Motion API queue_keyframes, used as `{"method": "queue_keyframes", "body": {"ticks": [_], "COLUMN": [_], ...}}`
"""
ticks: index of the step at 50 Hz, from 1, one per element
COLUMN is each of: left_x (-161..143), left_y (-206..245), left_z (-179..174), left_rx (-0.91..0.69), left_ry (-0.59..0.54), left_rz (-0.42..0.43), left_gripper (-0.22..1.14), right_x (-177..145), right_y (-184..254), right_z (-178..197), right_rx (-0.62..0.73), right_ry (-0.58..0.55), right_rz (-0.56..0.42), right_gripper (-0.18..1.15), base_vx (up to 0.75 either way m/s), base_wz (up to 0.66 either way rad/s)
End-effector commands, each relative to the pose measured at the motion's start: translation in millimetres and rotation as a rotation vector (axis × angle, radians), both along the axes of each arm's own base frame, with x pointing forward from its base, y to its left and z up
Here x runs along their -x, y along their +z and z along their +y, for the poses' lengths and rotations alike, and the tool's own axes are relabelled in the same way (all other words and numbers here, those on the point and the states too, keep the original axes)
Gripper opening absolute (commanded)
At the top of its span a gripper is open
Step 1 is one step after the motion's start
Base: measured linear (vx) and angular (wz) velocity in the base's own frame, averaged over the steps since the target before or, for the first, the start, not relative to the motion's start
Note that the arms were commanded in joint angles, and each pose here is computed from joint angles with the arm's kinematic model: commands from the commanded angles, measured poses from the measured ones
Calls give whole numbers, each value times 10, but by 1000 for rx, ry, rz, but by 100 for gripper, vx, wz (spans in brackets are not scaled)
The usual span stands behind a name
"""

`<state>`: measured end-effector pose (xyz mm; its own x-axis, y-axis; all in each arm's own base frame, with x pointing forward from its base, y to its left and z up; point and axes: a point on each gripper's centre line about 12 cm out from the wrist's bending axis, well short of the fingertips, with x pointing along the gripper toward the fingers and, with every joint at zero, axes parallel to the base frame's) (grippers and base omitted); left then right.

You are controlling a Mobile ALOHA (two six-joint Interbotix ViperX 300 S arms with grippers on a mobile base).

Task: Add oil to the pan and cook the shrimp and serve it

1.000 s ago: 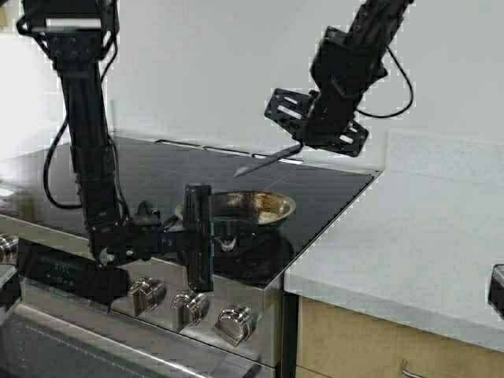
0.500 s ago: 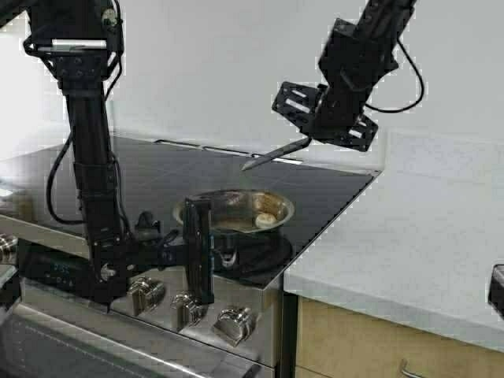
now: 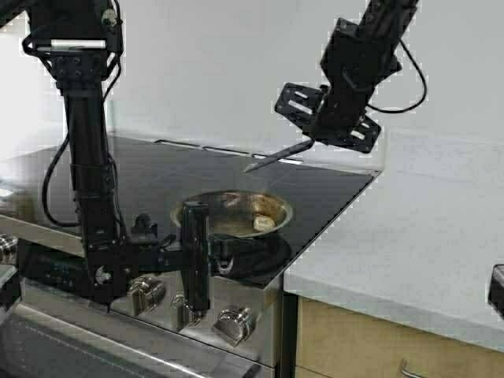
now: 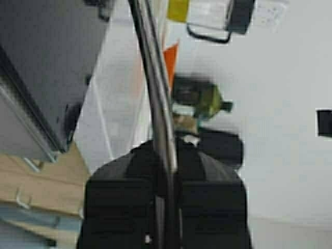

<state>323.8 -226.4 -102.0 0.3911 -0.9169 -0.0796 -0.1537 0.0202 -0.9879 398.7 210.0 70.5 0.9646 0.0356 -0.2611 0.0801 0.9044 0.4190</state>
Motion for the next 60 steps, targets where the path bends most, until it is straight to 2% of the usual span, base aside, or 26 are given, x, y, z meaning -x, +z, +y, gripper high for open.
{"method": "queue_keyframes", "body": {"ticks": [1,10,13,20,33,60], "left_x": [-86,-123,-127,-145,-182,-39], "left_y": [52,100,120,170,245,280], "left_z": [70,107,104,89,146,767], "left_rx": [-1,2,-3,0,1,-74], "left_ry": [27,40,37,28,44,101], "left_rz": [4,-3,-6,-17,-27,-21], "left_gripper": [22,88,106,102,102,102], "right_x": [-39,-46,-39,-52,-55,-39], "right_y": [258,267,258,273,272,258], "right_z": [28,33,28,38,40,28], "right_rx": [-35,-37,-35,-39,-39,-35], "right_ry": [-4,-4,-4,-3,-4,-4], "right_rz": [-60,-62,-60,-64,-65,-60], "right_gripper": [7,7,7,7,7,7], "base_vx": [0,0,0,0,0,0], "base_wz": [0,0,0,0,0,0]}}
